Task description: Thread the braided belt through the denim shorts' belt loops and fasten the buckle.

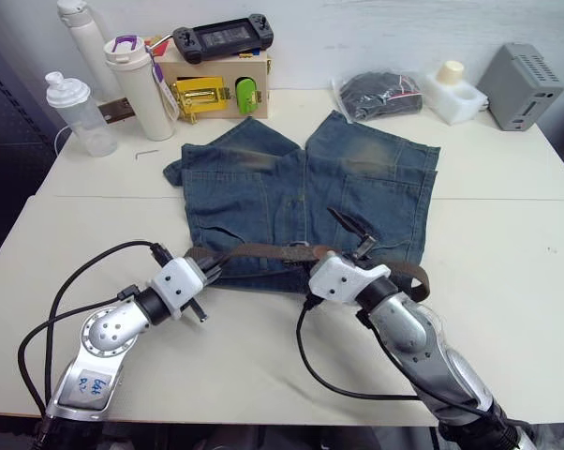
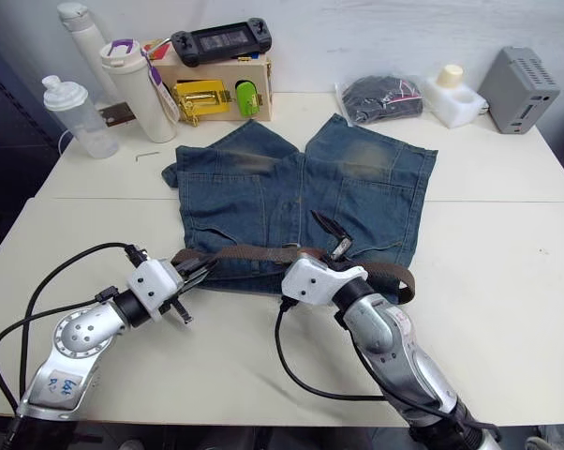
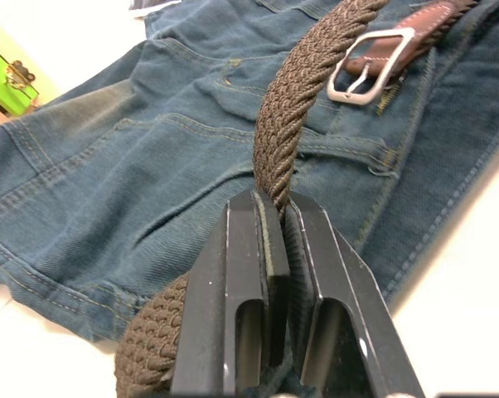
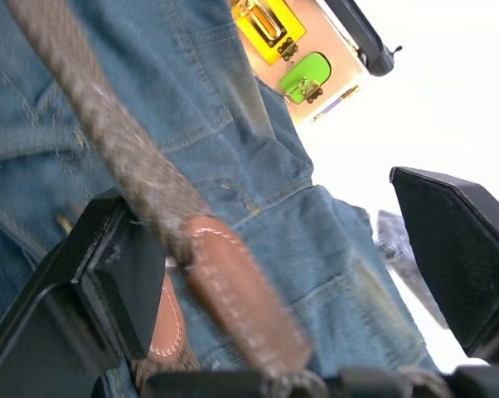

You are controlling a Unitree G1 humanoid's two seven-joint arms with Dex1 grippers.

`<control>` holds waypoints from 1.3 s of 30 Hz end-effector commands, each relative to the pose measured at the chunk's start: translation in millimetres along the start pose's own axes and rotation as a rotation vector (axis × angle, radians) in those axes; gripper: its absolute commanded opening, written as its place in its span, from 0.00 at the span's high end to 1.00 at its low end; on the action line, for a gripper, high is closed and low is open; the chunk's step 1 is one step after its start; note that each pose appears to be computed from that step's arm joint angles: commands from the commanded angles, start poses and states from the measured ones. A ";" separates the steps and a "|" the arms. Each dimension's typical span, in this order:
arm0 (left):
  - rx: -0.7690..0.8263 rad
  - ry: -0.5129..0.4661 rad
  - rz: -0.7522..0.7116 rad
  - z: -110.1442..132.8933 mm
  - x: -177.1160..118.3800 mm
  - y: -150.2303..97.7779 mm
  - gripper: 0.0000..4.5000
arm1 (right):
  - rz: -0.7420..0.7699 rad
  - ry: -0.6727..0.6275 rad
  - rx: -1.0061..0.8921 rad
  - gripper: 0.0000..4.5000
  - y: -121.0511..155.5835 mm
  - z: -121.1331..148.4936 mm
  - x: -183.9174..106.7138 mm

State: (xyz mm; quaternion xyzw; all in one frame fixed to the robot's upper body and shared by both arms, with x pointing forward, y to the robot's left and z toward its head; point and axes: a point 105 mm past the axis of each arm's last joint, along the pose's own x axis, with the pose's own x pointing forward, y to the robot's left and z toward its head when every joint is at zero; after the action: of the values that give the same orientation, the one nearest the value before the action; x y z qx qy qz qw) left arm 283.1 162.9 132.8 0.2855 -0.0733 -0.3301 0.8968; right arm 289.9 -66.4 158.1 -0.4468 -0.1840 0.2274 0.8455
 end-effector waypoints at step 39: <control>-0.108 -0.038 0.153 12.2 -2.2 30.6 0.75 | 0.154 -0.117 -0.174 1.00 14.0 4.2 -10.9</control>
State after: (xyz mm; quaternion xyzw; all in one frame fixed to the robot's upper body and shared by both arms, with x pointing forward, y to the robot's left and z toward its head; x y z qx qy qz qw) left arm 298.3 178.4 139.1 0.2447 -0.0673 -0.2708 0.9286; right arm 275.9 -60.6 136.2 -0.5099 -0.1954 0.3120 0.7775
